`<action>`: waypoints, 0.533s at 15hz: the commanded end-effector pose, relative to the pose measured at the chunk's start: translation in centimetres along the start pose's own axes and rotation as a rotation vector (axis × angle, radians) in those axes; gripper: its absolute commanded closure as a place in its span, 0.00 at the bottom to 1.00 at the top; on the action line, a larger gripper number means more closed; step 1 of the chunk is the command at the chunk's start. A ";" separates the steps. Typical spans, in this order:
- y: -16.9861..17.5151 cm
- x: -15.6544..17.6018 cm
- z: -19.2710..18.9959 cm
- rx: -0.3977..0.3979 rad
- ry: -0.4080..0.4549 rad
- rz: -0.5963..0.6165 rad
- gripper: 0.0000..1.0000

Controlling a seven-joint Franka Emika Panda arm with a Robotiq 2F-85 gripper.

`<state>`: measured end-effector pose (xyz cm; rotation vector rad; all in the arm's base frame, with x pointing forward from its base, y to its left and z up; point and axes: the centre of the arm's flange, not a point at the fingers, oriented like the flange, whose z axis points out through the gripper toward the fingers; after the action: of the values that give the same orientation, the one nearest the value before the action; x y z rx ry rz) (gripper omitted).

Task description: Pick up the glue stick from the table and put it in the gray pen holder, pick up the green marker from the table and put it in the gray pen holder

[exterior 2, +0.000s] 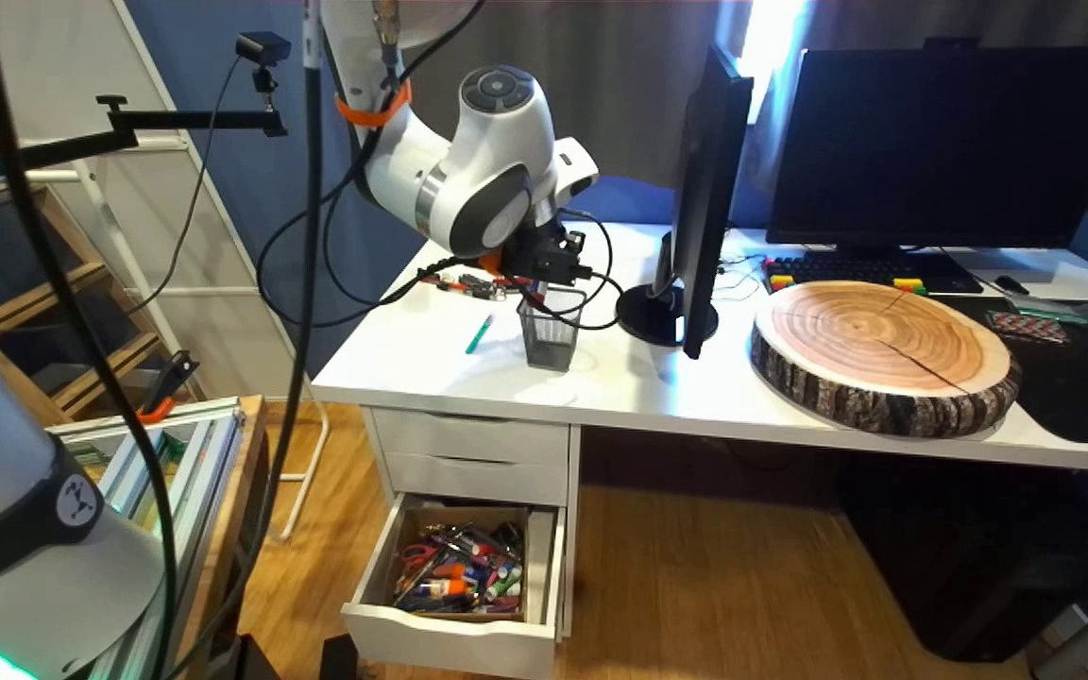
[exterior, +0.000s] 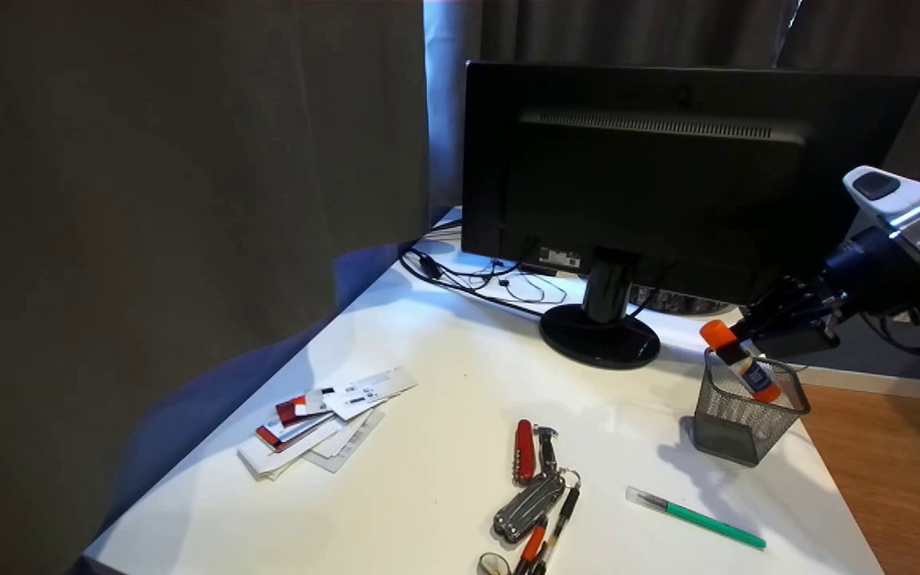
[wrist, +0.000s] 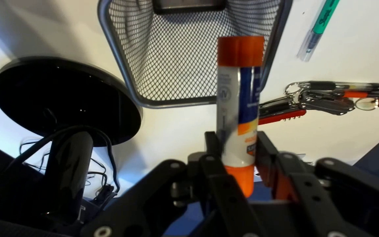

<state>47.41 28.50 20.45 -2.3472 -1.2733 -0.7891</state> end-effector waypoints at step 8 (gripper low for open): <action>0.2 -0.6 1.2 0.007 0.015 0.015 0.37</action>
<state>47.44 28.31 19.30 -2.3497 -1.2643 -0.7685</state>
